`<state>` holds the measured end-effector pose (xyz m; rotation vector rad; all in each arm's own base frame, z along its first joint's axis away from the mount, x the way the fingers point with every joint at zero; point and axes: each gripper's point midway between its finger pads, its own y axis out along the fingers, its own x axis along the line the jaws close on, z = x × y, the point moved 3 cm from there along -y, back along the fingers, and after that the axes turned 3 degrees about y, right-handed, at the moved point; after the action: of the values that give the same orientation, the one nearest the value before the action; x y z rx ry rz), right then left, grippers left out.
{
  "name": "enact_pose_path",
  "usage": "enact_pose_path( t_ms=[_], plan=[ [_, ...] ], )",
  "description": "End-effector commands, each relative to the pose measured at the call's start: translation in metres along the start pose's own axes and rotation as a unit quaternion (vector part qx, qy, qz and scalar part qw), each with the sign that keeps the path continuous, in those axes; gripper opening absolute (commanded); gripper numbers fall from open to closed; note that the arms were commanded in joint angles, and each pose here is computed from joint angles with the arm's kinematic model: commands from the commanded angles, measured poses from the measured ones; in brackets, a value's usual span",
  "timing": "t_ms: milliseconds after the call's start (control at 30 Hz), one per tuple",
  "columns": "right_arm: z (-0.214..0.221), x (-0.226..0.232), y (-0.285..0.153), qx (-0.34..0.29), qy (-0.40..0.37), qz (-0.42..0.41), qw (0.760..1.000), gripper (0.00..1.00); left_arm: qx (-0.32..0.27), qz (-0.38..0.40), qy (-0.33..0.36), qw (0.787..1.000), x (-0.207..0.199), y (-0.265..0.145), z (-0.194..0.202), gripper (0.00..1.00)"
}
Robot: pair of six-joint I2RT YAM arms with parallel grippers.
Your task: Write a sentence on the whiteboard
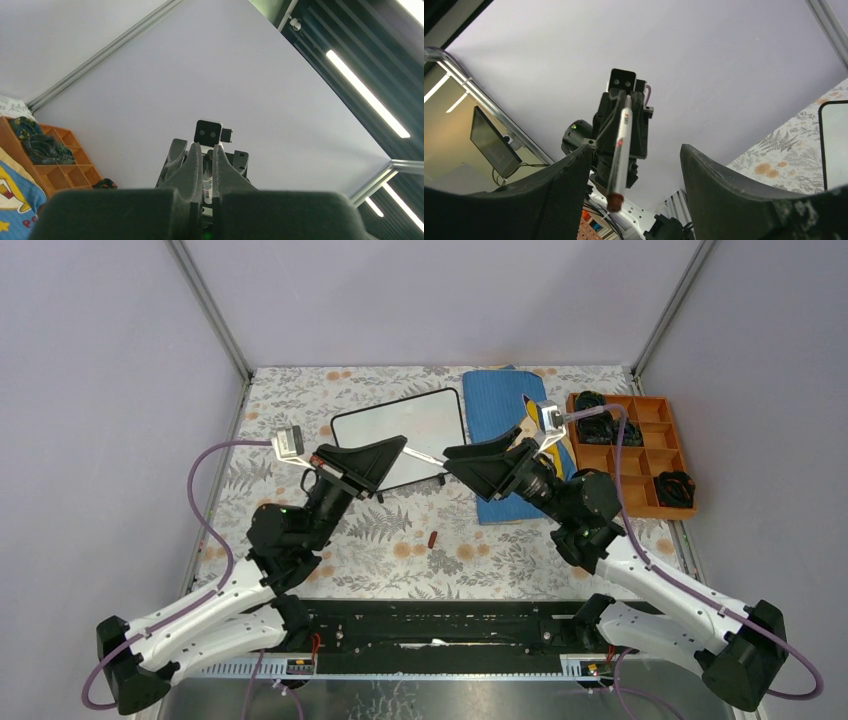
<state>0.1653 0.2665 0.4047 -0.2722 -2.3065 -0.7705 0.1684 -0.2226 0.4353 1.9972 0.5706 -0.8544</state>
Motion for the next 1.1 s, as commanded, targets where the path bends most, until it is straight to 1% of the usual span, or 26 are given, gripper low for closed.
enact_pose_path(
  t_ms=[0, 133, 200, 300, 467, 600, 733, 900, 1067],
  plan=[
    [-0.024, 0.038, 0.012, -0.032, -0.005, -0.070, 0.997, 0.68, -0.041, 0.000, -0.034, 0.999, 0.002, 0.001, -0.009, 0.00],
    [-0.023, 0.035, 0.015, -0.033, 0.000, -0.065, 0.997, 0.57, -0.051, -0.005, -0.041, 0.998, 0.007, 0.001, -0.010, 0.00],
    [-0.021, 0.033, 0.018, -0.027, 0.003, -0.061, 0.998, 0.55, -0.056, -0.007, -0.042, 0.998, 0.008, 0.001, -0.011, 0.00],
    [-0.018, 0.031, 0.021, -0.018, 0.008, -0.058, 0.998, 0.55, -0.063, -0.009, -0.041, 0.997, 0.010, 0.002, -0.011, 0.00],
    [-0.012, 0.029, 0.025, 0.004, 0.015, -0.047, 0.999, 0.59, -0.077, -0.010, -0.036, 0.996, 0.010, 0.000, -0.016, 0.00],
    [-0.008, 0.026, 0.027, 0.017, 0.022, -0.037, 0.999, 0.58, -0.082, -0.009, -0.025, 0.996, 0.009, 0.000, -0.018, 0.00],
    [-0.006, 0.024, 0.030, 0.025, 0.026, -0.031, 0.999, 0.55, -0.085, -0.011, -0.013, 0.996, 0.010, 0.000, -0.019, 0.00],
    [-0.004, 0.020, 0.032, 0.024, 0.031, -0.025, 0.999, 0.49, -0.086, -0.013, -0.008, 0.996, 0.011, -0.001, -0.018, 0.00],
    [-0.004, 0.019, 0.035, 0.022, 0.034, -0.028, 0.999, 0.40, -0.086, -0.017, -0.007, 0.996, 0.013, -0.001, -0.016, 0.00]
  ],
)
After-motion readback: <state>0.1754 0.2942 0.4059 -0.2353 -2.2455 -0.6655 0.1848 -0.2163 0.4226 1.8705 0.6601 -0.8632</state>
